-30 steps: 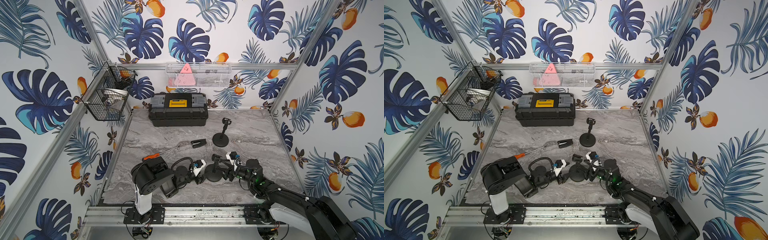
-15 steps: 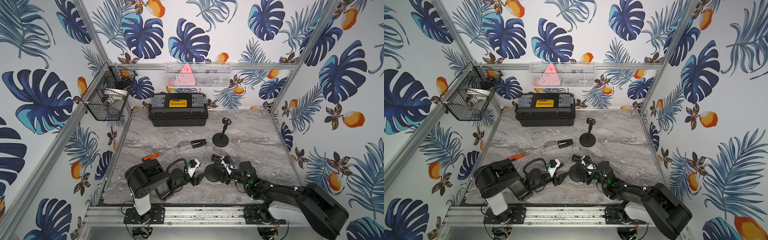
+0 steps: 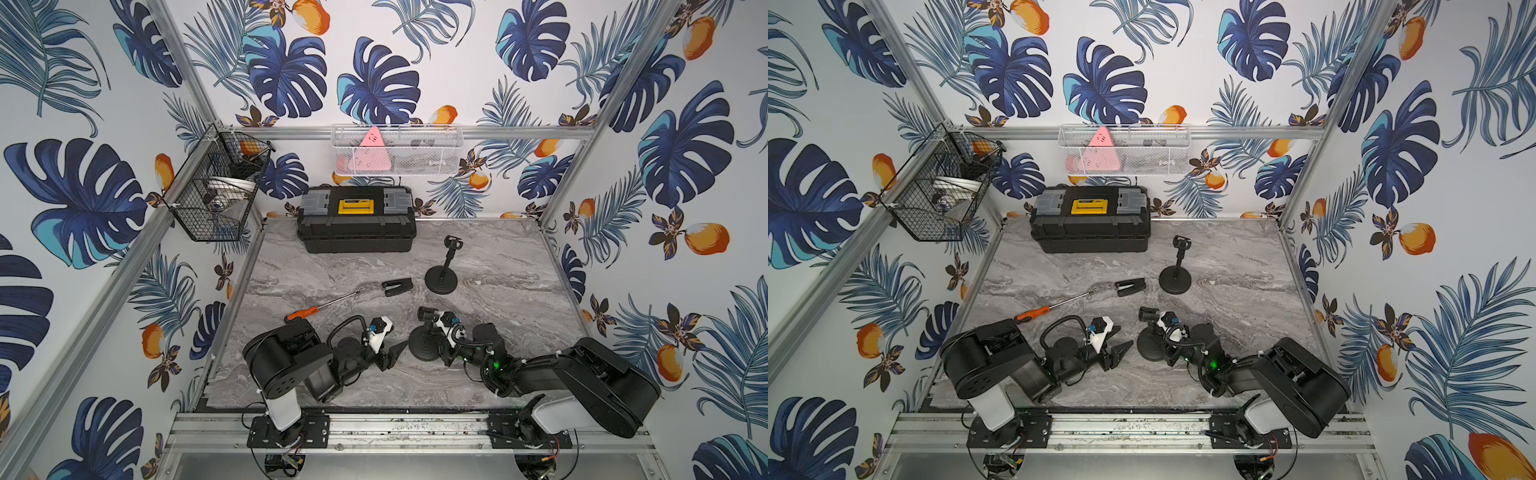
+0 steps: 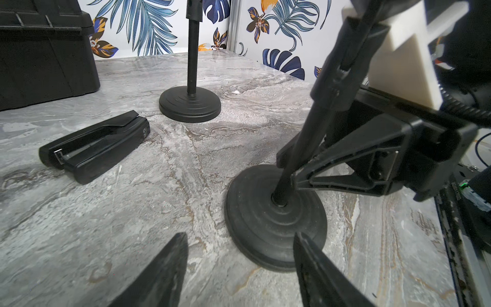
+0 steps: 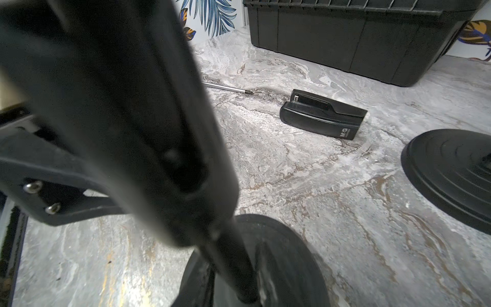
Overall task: Assemble a microphone stand
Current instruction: Pick up the microphone stand at the center of the board, then adjust the microphone stand.
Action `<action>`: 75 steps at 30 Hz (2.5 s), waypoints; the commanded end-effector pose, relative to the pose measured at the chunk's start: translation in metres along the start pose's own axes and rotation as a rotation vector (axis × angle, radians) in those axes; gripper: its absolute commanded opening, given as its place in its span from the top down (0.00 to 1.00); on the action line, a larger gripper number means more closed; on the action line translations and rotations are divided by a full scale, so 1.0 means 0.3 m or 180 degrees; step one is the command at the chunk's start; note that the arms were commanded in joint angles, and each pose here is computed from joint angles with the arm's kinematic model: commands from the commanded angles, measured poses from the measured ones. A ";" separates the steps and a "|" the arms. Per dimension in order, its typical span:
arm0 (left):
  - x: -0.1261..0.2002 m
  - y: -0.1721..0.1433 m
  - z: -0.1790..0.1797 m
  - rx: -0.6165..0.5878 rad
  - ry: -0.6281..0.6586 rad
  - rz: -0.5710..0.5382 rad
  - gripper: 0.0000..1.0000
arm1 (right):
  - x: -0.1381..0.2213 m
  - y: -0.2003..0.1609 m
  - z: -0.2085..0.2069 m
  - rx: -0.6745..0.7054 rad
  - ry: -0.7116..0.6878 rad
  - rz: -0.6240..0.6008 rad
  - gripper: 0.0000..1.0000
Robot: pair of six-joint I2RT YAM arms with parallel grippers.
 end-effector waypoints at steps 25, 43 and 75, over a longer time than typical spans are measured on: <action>0.084 0.243 0.086 0.2108 0.0407 0.0304 0.18 | 0.086 0.361 0.118 0.0316 0.0316 -0.0663 0.96; 0.029 0.311 0.014 0.2888 -0.0541 0.0063 0.22 | 0.099 0.457 0.142 0.0243 0.0382 -0.0795 0.96; 0.009 0.337 0.018 0.3223 -0.0885 -0.0503 0.80 | 0.089 0.479 0.158 0.0084 0.0562 -0.0918 0.94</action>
Point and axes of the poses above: each gripper's point midway between its finger pads, its own x axis back along the fingers, its own z axis along the line the jaws close on, y = z × x, the point moved 6 cm from there along x, back along the fingers, and after that the axes turned 11 degrees about -x, right-handed, at the moved point
